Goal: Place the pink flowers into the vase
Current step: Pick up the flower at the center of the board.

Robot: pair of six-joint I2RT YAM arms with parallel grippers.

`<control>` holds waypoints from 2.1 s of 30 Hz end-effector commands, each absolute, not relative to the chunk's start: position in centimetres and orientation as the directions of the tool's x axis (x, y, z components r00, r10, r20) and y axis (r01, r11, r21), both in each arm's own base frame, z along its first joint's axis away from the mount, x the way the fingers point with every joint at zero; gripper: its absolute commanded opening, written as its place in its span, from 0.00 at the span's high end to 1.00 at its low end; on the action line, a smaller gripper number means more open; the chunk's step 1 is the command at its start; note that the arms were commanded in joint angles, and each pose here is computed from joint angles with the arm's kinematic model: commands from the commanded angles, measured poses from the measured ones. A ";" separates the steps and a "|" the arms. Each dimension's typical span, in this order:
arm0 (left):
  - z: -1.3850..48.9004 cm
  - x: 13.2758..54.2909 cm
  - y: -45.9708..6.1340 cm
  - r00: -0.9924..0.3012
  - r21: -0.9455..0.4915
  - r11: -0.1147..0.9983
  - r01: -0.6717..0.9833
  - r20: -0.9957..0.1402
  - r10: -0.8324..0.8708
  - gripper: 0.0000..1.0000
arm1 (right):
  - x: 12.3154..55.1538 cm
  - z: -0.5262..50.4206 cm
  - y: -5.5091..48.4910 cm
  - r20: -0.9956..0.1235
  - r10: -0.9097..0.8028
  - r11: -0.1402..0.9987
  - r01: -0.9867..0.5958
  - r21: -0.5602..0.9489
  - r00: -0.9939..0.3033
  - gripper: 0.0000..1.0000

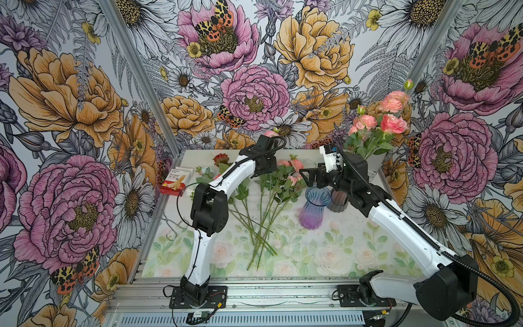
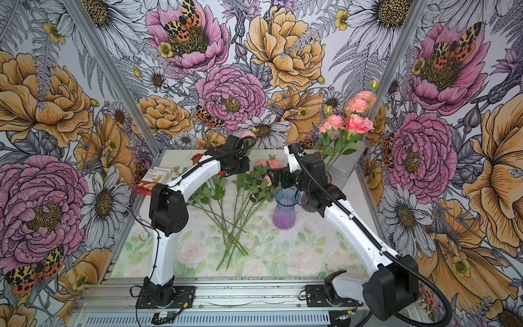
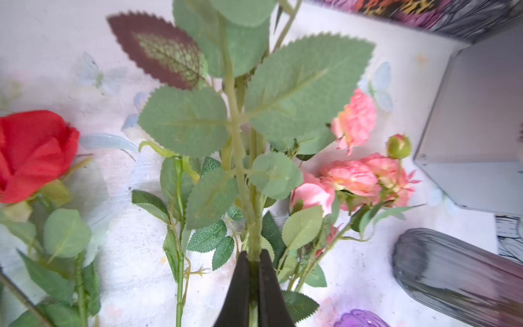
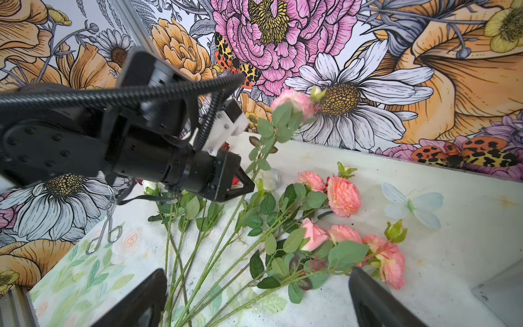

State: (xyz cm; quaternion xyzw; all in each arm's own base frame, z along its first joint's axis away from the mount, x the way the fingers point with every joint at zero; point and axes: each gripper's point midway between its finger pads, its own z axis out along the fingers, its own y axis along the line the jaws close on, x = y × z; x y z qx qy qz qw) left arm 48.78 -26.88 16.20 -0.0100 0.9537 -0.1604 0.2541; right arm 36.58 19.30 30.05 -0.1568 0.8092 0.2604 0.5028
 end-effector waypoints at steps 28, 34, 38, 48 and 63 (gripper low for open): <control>39.2 39.3 -31.7 -0.464 -0.572 0.615 0.542 -0.814 -0.348 1.00 | 33.9 34.8 24.1 -0.894 0.036 0.627 -0.687 0.368 -0.447 0.21; 40.3 38.3 -32.7 -0.454 -0.581 0.587 0.564 -0.812 -0.367 1.00 | 34.2 34.6 25.2 -0.888 0.026 0.613 -0.695 0.376 -0.458 0.32; 40.5 38.0 -32.5 -0.455 -0.586 0.581 0.565 -0.809 -0.373 1.00 | 34.3 34.9 25.7 -0.890 0.025 0.606 -0.701 0.376 -0.455 0.35; 40.4 37.7 -32.2 -0.458 -0.593 0.579 0.560 -0.803 -0.380 1.00 | 35.1 35.1 26.1 -0.893 0.026 0.623 -0.691 0.367 -0.450 0.51; 39.9 37.4 -32.1 -0.468 -0.612 0.568 0.550 -0.789 -0.398 1.00 | 36.0 35.6 27.5 -0.890 0.028 0.604 -0.701 0.379 -0.456 0.66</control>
